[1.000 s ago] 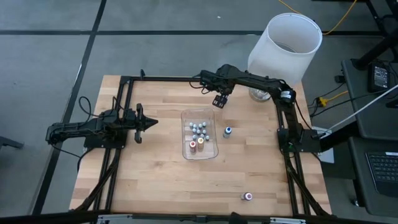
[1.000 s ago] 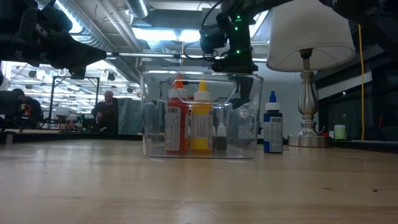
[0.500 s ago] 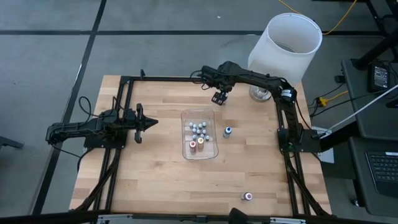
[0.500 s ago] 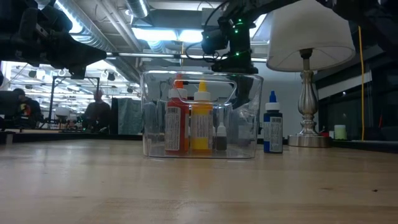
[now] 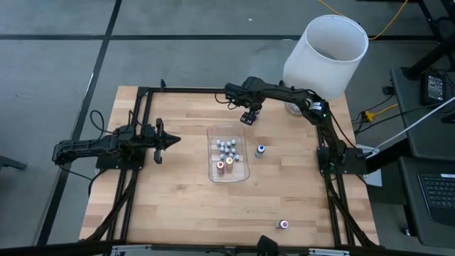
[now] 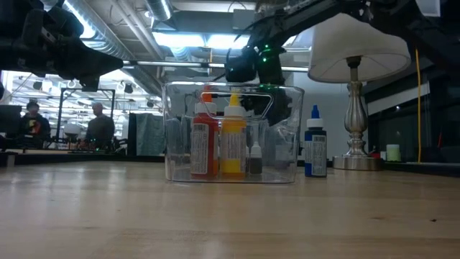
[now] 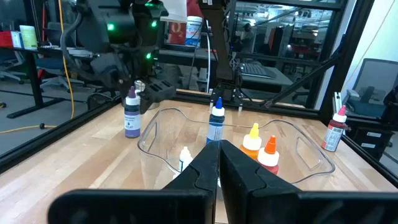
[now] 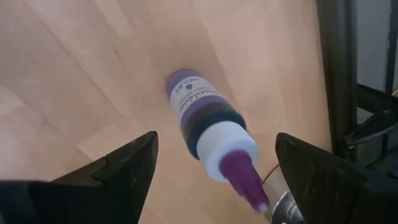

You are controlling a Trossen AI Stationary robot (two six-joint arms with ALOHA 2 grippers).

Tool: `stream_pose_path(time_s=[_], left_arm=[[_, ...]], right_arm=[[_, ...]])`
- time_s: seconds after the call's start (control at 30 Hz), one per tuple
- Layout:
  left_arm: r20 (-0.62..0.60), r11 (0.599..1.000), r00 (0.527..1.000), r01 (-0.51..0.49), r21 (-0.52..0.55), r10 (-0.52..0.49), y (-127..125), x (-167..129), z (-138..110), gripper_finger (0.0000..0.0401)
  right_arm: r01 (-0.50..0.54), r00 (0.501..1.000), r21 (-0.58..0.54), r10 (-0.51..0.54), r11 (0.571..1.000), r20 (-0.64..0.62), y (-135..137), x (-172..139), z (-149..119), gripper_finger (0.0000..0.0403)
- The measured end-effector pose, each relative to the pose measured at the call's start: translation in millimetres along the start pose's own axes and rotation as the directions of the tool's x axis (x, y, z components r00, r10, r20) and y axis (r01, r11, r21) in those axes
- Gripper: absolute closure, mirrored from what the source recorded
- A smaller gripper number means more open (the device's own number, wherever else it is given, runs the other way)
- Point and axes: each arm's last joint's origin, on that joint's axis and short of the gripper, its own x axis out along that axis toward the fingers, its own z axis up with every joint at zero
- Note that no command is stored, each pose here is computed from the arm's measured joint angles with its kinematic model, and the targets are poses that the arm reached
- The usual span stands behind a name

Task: Pick & Place food coloring
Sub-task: Put the large purple food coloring into the transparent bin

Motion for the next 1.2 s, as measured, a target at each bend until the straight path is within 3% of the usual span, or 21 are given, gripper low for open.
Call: stream_pose_path(time_s=[0.47, 0.63, 0.9, 1.2], left_arm=[[0.000, 1.000, 1.000, 0.000, 0.000, 0.000, 0, 0, 0, 0.0395], [0.000, 1.000, 1.000, 0.000, 0.000, 0.000, 0, 0, 0, 0.0395], [0.000, 1.000, 1.000, 0.000, 0.000, 0.000, 0, 0, 0, 0.0391], [0.000, 1.000, 1.000, 0.000, 0.000, 0.000, 0, 0, 0, 0.0394]], right_arm=[[-0.040, 0.999, -0.020, 0.039, 0.999, -0.018, -1, 6, 2, 0.0085], [-0.040, 0.999, -0.017, 0.040, 0.999, -0.020, -2, 7, 2, 0.0136], [-0.063, 0.998, -0.019, 0.062, 0.998, -0.023, -3, 7, 2, 0.0253], [-0.059, 0.997, -0.091, 0.053, 0.994, -0.061, 0, -13, -5, 0.0254]])
